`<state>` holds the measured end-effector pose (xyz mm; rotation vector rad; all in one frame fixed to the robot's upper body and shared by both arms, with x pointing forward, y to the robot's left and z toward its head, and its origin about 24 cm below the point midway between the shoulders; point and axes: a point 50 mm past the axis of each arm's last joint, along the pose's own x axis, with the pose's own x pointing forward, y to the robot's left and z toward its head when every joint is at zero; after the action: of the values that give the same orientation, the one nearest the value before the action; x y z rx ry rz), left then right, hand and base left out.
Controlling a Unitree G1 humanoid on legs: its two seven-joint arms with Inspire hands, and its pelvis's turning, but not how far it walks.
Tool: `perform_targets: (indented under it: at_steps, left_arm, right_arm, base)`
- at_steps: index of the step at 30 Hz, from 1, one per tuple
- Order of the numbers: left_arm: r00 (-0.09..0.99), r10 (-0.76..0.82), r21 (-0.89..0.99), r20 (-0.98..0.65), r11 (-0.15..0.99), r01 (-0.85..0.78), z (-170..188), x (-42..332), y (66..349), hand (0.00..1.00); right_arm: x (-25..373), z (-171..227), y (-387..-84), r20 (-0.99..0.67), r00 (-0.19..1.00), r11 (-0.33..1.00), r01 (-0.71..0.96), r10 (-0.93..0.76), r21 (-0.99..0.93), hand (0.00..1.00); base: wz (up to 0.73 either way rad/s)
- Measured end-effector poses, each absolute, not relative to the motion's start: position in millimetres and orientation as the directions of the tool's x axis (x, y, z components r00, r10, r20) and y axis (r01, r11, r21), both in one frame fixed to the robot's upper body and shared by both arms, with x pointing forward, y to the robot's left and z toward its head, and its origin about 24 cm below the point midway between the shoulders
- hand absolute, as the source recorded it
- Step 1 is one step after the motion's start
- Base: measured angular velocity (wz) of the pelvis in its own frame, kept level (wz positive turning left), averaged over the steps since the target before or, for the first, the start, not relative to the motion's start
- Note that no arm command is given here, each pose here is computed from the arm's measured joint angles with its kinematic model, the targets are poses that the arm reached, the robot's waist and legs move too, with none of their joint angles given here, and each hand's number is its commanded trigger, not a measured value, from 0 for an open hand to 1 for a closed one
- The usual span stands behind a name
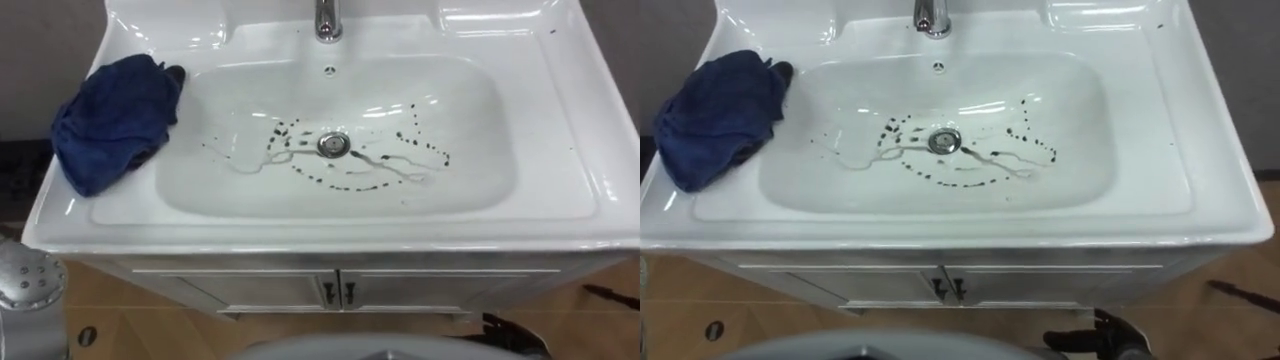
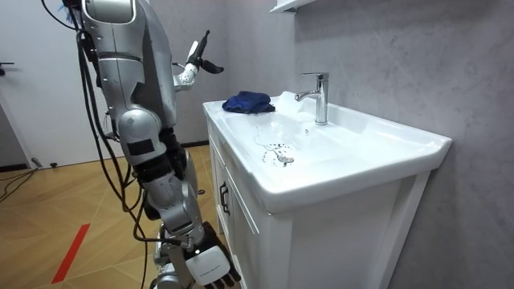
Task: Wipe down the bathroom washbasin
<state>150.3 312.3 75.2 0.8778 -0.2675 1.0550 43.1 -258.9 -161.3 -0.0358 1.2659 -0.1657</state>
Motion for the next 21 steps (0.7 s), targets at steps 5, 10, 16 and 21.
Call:
perform_targets:
  at_steps: [5,10,16,21]
  left_arm:
    - [0.583,0.627,0.550,0.517,0.278,-0.787,58,158,298,0.00]
    - [0.678,0.617,0.629,0.400,0.353,-0.692,31,161,288,0.00]
    - [0.722,0.597,0.653,0.350,0.397,-0.645,23,164,282,0.00]
    - [0.741,0.578,0.652,0.342,0.422,-0.630,21,167,275,0.00]
  right_arm:
    - [43,-161,-259,-0.947,0.290,0.988,0.106,-0.138,-0.111,0.00]
    - [43,-161,-258,-0.947,0.291,0.989,0.105,-0.135,-0.109,0.00]
    - [49,-161,-257,-0.945,0.301,0.990,0.104,-0.126,-0.099,0.00]
    - [50,-161,-257,-0.946,0.300,0.990,0.105,-0.124,-0.096,0.00]
  base:
    - [-0.14]
    - [-0.01]
    - [-0.02]
    - [-0.10]
